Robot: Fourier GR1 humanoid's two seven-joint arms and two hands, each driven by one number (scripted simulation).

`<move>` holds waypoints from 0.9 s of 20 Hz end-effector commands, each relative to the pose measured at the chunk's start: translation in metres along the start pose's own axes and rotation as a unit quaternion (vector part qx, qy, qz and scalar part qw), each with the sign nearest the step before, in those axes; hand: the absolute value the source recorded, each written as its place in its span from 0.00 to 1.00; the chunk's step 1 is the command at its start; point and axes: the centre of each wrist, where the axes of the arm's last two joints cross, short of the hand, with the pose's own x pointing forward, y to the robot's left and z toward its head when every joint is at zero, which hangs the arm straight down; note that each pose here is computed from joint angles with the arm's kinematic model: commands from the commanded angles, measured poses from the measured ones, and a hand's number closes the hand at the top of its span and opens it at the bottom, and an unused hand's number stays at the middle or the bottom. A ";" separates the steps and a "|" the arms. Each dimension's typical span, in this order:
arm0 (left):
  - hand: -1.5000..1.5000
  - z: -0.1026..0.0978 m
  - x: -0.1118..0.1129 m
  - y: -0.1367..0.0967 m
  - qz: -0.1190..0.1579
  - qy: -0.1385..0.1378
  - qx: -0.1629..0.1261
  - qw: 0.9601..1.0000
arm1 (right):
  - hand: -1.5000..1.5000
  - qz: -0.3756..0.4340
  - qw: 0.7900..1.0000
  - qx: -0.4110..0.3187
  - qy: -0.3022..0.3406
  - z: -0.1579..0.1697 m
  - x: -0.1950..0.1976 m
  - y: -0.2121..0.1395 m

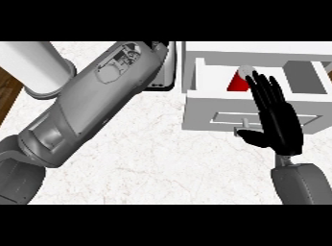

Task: Pick up the can, place it into the drawer and close the drawer

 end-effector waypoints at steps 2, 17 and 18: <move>0.00 -0.001 0.002 0.036 -0.007 0.000 0.001 1.000 | 0.00 0.017 0.999 0.014 0.025 -0.005 -0.026 0.023; 0.00 0.015 -0.001 0.100 -0.006 0.019 0.003 1.000 | 0.00 0.067 0.997 -0.038 0.030 -0.093 -0.025 0.050; 0.00 0.023 0.004 0.091 -0.003 0.021 -0.003 1.000 | 0.00 0.067 0.996 -0.046 0.033 -0.080 -0.030 0.063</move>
